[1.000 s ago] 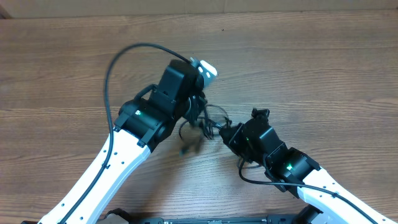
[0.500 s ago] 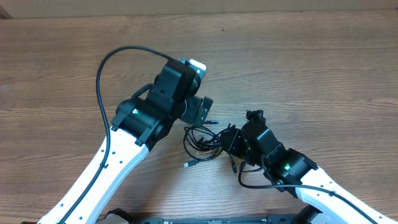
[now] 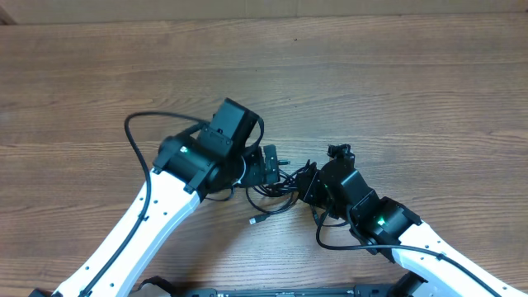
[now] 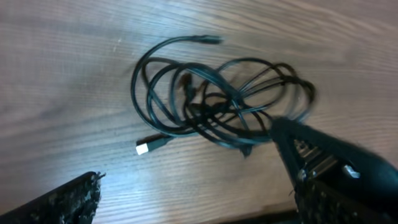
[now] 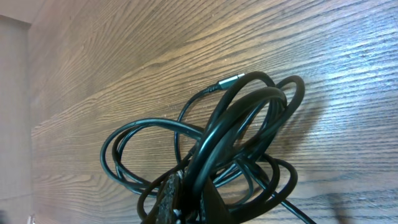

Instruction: Untangle cables

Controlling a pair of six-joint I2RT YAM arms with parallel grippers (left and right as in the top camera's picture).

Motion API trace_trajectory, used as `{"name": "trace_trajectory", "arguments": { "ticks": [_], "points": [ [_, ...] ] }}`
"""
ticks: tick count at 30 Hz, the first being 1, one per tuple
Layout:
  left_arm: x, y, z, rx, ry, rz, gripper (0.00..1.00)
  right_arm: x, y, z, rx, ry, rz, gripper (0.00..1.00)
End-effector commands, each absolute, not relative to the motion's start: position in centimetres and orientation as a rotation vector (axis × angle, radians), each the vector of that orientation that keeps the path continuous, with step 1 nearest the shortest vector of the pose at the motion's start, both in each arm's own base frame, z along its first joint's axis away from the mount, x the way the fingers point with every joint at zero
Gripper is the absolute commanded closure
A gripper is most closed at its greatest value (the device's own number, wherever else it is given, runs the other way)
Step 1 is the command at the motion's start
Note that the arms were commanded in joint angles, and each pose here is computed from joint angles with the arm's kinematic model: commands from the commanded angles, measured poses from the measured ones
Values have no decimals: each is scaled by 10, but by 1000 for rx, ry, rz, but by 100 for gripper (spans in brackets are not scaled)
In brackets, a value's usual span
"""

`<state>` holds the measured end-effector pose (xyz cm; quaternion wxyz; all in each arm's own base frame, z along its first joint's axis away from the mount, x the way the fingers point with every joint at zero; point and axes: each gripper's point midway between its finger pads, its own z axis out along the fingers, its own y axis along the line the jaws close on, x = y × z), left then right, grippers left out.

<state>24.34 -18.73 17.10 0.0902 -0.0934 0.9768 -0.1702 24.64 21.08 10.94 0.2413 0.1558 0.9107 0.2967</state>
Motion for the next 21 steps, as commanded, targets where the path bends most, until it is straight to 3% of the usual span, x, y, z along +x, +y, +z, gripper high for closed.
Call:
{"name": "trace_trajectory", "arguments": {
  "ticks": [1, 17, 19, 21],
  "points": [
    [233, -182, 143, -618, 2931, -488, 0, 248, 211, 113, 405, 2473, 804, 96],
    [237, -179, 65, -883, 2822, -539, 0, 246, 213, 113, 398, 2484, 818, 96],
    [242, -183, 60, -866, 2787, -589, 5, 244, 215, 113, 389, 2494, 839, 96],
    [248, -186, 57, -852, 2753, -630, 16, 241, 219, 113, 378, 2507, 862, 96]
  ]
}}
